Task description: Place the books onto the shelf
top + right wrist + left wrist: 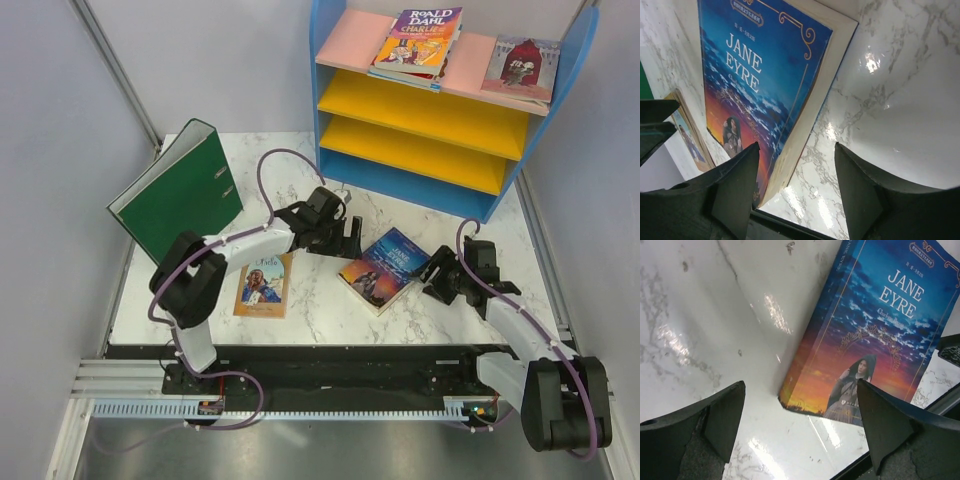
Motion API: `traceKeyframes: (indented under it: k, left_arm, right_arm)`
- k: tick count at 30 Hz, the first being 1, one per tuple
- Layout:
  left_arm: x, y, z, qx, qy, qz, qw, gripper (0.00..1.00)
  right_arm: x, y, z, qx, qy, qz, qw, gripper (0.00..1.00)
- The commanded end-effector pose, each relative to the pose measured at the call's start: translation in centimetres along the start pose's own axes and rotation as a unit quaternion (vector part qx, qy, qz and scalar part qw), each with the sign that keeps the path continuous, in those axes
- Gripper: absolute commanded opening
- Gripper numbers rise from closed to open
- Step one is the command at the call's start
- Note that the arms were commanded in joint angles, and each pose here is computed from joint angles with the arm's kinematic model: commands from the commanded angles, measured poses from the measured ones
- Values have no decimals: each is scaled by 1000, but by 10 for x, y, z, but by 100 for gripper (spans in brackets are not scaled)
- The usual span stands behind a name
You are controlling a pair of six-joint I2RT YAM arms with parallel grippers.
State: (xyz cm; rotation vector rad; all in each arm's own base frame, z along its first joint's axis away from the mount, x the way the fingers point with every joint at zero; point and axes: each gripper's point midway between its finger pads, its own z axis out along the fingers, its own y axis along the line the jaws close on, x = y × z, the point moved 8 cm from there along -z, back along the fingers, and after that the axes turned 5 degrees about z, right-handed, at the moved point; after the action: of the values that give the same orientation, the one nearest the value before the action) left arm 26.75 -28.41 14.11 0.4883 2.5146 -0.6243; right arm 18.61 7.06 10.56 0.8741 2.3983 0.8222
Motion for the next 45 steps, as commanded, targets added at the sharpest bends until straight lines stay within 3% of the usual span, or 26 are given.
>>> traceKeyframes:
  k: [1, 6, 10, 17, 27, 37, 41, 45]
  left_arm:
    - [-6, -8, 20, 48, 20, 23, 998, 97]
    - [26, -12, 36, 95, 56, -9, 994, 92]
    - [44, -20, 33, 120, 65, -25, 990, 92]
    - [67, -42, 25, 150, 82, -49, 984, 90]
    - [68, -53, 32, 157, 87, -53, 982, 89]
    - [63, -54, 34, 156, 82, -51, 983, 89]
    - [62, -55, 36, 156, 83, -51, 983, 89]
    - [59, -57, 39, 157, 81, -50, 983, 90]
  right_arm:
    - [-3, 9, 2, -46, -14, 8, 999, 69]
    - [-3, 9, 13, -77, -23, 6, 997, 67]
    - [-2, 10, 32, -77, 10, -1, 997, 66]
    - [-11, 44, 29, -127, 5, -31, 991, 64]
    - [-16, 64, -2, -149, -19, -55, 987, 63]
    - [-8, 46, 22, -111, 39, -53, 992, 61]
    - [-7, 54, 21, -155, 37, -57, 986, 49]
    - [-6, 65, 16, -217, 32, -67, 973, 48]
